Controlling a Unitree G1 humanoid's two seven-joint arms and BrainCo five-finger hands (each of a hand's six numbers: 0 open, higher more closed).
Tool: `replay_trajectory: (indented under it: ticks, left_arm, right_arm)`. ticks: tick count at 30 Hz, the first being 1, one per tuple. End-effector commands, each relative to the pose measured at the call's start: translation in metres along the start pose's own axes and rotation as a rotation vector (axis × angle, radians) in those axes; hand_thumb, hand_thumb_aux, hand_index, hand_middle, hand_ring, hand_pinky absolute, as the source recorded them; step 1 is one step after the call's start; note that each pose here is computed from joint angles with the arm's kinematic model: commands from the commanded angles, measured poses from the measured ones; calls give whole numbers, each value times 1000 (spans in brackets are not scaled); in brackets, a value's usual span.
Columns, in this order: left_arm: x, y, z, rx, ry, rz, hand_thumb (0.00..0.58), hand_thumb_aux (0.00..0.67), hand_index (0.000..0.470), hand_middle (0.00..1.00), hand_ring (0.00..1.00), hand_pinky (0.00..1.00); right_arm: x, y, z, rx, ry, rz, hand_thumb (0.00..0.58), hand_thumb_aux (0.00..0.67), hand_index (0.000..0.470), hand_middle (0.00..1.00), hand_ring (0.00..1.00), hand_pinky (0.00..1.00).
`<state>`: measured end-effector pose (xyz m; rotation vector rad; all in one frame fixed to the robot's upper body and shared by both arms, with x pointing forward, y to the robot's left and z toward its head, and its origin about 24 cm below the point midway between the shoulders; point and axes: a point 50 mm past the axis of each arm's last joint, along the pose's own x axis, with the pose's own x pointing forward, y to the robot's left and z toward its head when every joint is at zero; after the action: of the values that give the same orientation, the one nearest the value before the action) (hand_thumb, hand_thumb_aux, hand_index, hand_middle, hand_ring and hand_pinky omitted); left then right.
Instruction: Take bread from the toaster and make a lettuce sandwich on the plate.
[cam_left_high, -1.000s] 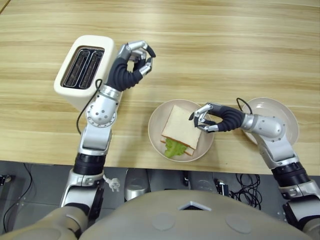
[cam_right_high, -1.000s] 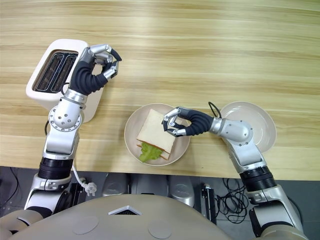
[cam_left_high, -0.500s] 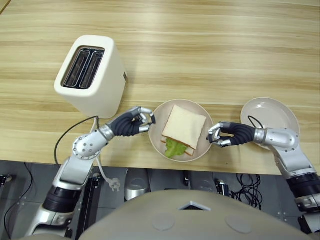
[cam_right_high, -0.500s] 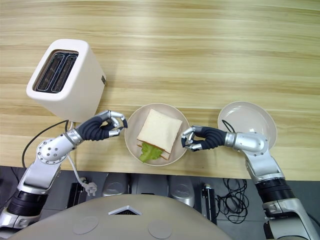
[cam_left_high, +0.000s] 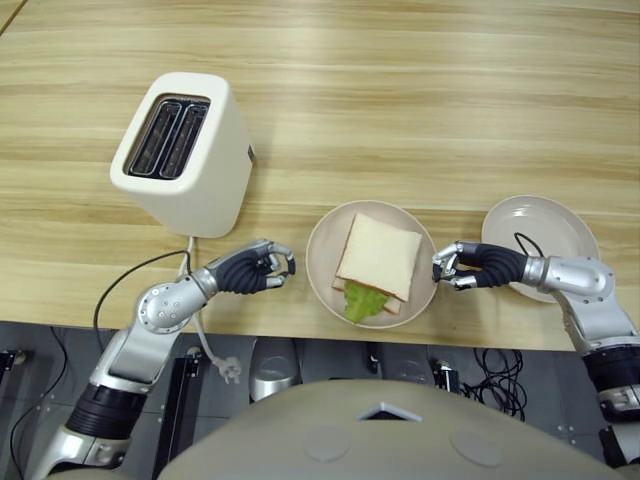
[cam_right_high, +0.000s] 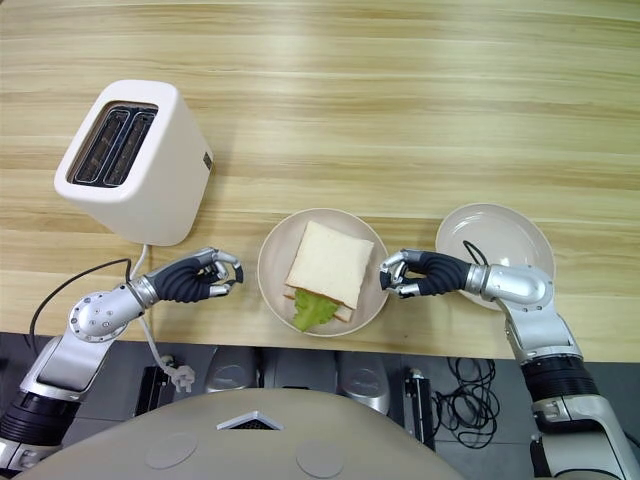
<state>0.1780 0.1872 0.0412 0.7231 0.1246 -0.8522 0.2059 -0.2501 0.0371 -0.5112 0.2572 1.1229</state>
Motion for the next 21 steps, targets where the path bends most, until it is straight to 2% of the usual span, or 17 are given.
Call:
replay_trajectory:
  ticks: [1,6,7,9,11,12,13,14,16,17,18,19,20,21]
  left_arm:
    - [3,-3,-4,8,6,-11,580,670,460,1000,1000,1000]
    - [10,4,3,11,-49,64,580,670,460,1000,1000,1000]
    - [12,7,4,9,-60,85,580,670,460,1000,1000,1000]
    - [13,9,5,6,-71,105,580,670,460,1000,1000,1000]
    - [15,8,5,8,-76,108,580,670,460,1000,1000,1000]
    - [16,8,6,9,-78,109,580,670,460,1000,1000,1000]
    - [16,8,6,9,-82,108,580,670,460,1000,1000,1000]
    - [17,7,7,4,-88,105,580,670,460,1000,1000,1000]
    - [16,6,8,-10,-98,104,580,670,460,1000,1000,1000]
    - [15,9,9,-25,-108,118,519,452,310,0,0,0]
    - [15,12,11,-40,-120,141,441,342,235,0,0,0]
    - [15,15,12,-50,-128,156,441,342,235,0,0,0]
    - [15,18,14,-60,-138,173,201,129,88,0,0,0]
    - [15,19,16,-68,-148,177,220,142,97,0,0,0]
  right_arm:
    - [-1,1,-5,39,-14,-17,580,670,460,1000,1000,1000]
    - [11,-12,19,58,-237,-128,580,670,460,1000,1000,1000]
    - [13,-14,26,65,-292,-147,574,602,413,1000,1000,1000]
    - [15,-15,36,79,-363,-155,576,612,420,1000,1000,1000]
    - [16,-16,43,84,-408,-156,527,468,321,1000,1000,1000]
    - [15,-16,46,92,-425,-158,466,373,256,1000,1000,1000]
    - [14,-17,47,101,-435,-166,0,0,0,816,816,816]
    - [12,-19,47,110,-434,-182,0,0,0,0,0,0]
    - [7,-25,42,121,-415,-232,0,0,0,0,0,0]
    - [4,-28,39,139,-409,-249,0,0,0,0,0,0]
    - [2,-30,36,157,-409,-261,0,0,0,0,0,0]
    - [1,-31,35,168,-411,-266,0,0,0,0,0,0]
    - [0,-32,34,185,-416,-264,0,0,0,0,0,0]
    - [1,-32,33,200,-421,-261,0,0,0,0,0,0]
